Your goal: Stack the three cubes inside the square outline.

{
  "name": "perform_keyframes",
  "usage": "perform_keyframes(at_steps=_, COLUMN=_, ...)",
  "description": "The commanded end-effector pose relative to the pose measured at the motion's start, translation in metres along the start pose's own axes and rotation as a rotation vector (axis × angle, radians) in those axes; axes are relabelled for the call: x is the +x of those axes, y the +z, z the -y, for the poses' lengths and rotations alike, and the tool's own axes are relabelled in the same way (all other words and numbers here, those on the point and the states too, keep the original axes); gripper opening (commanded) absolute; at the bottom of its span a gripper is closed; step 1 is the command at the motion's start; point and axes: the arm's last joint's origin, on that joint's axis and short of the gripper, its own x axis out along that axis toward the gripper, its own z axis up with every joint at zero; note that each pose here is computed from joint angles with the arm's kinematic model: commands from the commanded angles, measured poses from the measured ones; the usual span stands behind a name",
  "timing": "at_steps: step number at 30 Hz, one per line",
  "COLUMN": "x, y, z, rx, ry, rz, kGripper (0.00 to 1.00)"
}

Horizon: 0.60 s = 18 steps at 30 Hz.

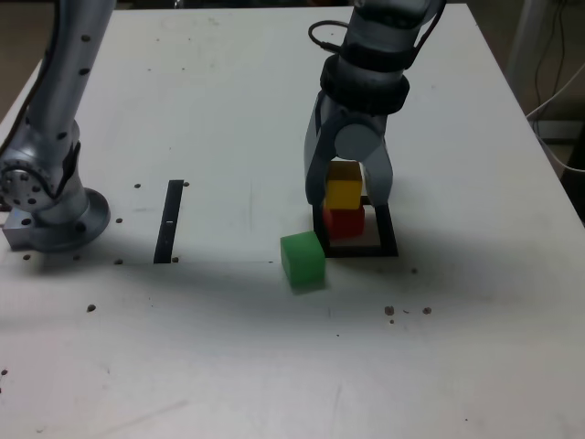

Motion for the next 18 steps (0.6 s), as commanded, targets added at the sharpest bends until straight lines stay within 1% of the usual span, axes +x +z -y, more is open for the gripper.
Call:
perform_keyframes(at_steps=1, x=0.002, y=0.000, z=-0.001, rx=-0.001, ry=-0.003, rz=-0.006, kGripper=0.99)
perform_keyframes(at_steps=9, x=0.000, y=-0.005, z=0.000, rx=-0.001, ry=-0.008, rz=-0.005, kGripper=0.99)
perform_keyframes(at_steps=14, x=-0.004, y=-0.011, z=0.001, rx=0.000, ry=-0.009, rz=0.006, kGripper=0.99)
perform_keyframes(at_steps=18, x=-0.010, y=-0.022, z=0.002, rx=-0.002, ry=-0.004, rz=0.018, kGripper=0.99)
